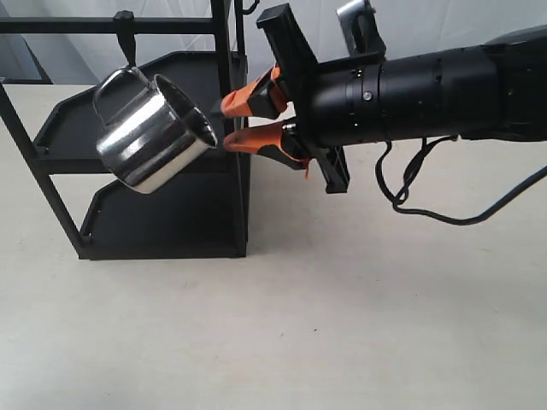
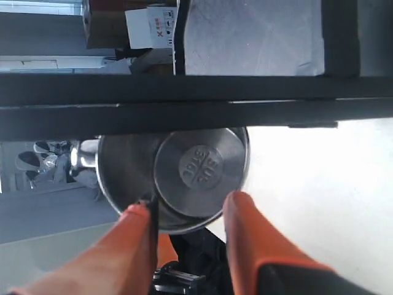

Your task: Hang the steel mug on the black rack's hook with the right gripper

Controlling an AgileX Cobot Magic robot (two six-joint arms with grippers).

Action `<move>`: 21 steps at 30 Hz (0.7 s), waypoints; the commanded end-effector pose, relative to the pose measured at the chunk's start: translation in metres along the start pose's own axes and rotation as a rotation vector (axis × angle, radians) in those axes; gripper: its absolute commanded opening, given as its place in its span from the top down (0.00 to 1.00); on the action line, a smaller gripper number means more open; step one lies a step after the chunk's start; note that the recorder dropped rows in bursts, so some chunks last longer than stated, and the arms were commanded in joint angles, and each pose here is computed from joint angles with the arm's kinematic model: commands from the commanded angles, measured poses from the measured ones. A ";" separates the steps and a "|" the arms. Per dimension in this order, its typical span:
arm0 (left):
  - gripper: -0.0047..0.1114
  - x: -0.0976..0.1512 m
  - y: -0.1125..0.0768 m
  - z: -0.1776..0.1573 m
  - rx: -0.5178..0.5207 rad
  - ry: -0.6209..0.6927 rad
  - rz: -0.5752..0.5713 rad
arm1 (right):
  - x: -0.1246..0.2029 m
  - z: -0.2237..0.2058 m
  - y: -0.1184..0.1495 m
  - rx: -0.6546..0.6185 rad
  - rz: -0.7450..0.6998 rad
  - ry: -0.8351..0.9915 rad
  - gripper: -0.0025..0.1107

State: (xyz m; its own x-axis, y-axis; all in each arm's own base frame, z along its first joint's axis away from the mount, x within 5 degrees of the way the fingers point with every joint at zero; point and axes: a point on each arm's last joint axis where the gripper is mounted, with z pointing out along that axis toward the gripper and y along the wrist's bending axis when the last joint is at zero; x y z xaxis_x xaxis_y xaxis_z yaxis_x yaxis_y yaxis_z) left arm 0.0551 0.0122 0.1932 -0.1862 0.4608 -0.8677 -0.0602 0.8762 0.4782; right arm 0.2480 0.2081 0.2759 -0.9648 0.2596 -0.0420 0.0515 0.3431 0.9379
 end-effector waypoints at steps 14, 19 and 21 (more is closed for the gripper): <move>0.95 -0.001 0.000 0.000 -0.001 -0.012 -0.003 | 0.015 -0.033 0.017 0.087 -0.282 0.023 0.91; 0.95 -0.001 0.000 0.000 -0.001 -0.012 -0.003 | 0.017 -0.061 0.022 0.182 -0.474 -0.026 0.99; 0.95 -0.001 0.000 0.000 -0.001 -0.012 -0.003 | 0.018 -0.074 0.023 0.256 -0.567 -0.057 0.99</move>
State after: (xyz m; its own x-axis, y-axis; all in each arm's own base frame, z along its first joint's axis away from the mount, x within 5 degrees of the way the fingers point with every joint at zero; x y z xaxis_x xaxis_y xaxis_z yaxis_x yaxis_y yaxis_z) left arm 0.0551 0.0122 0.1932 -0.1862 0.4608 -0.8677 -0.0602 0.8762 0.4782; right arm 0.2170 0.1675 0.3138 -0.8995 0.0665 -0.4318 -0.3208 0.5704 0.7561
